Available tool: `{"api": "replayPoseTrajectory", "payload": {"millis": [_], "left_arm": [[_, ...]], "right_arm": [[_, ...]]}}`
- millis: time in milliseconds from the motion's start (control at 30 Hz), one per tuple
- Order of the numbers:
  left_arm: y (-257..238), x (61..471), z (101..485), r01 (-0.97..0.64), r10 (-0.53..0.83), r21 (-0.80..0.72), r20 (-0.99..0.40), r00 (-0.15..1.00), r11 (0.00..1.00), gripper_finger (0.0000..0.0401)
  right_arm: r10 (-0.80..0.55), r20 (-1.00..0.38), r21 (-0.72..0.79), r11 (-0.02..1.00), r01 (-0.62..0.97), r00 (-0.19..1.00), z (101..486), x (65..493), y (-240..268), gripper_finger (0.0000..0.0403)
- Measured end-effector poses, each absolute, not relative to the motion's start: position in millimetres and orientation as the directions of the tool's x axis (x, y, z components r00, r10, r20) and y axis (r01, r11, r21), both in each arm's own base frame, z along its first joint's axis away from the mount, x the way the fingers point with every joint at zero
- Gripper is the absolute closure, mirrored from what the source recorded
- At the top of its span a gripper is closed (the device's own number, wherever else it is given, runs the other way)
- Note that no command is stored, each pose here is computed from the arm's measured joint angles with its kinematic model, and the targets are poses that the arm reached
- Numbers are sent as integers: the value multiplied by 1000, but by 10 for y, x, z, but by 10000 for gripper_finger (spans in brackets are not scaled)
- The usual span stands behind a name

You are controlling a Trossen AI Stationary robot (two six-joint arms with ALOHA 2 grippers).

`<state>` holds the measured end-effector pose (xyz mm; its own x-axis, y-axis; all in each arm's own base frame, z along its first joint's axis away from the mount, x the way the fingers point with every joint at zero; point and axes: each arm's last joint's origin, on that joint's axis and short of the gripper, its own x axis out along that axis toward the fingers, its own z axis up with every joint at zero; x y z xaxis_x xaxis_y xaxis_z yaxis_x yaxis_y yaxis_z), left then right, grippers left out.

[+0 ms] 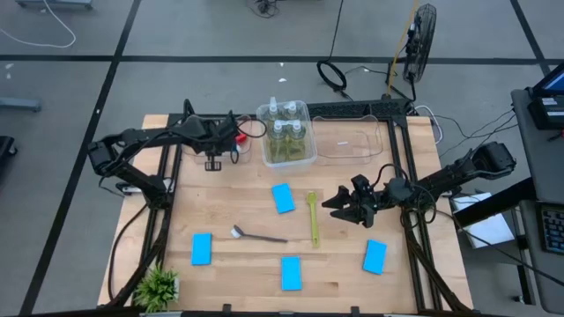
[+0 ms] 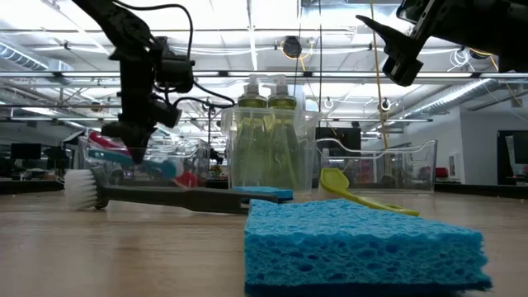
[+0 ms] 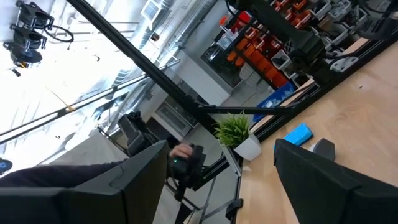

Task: Pick & Place Kitchen Sink Supplies
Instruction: Put the blue dish brush into the left transparent bin, then put the yellow and green dish brush into the left transparent bin

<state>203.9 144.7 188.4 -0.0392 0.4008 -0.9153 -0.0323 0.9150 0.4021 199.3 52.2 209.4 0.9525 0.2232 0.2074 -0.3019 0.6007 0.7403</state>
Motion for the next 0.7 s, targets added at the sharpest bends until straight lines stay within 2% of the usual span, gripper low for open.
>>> {"api": "replayPoseTrajectory", "payload": {"millis": [133, 267, 533, 700], "left_arm": [[1437, 2027, 1854, -31, 393, 395, -919, -41, 918, 385], [1442, 2058, 1856, -41, 372, 371, -928, 9, 928, 390], [1474, 2105, 1868, -63, 383, 379, -921, 71, 923, 340], [1496, 2088, 1863, -76, 345, 339, -934, 93, 938, 330]], "right_arm": [[223, 207, 740, 601, -302, 952, 2094, 1993, 522, 124], [223, 207, 740, 601, -302, 952, 2094, 1993, 522, 124], [223, 207, 740, 601, -302, 952, 2094, 1993, 522, 124], [224, 208, 740, 600, -302, 952, 2094, 1993, 522, 124]]}}
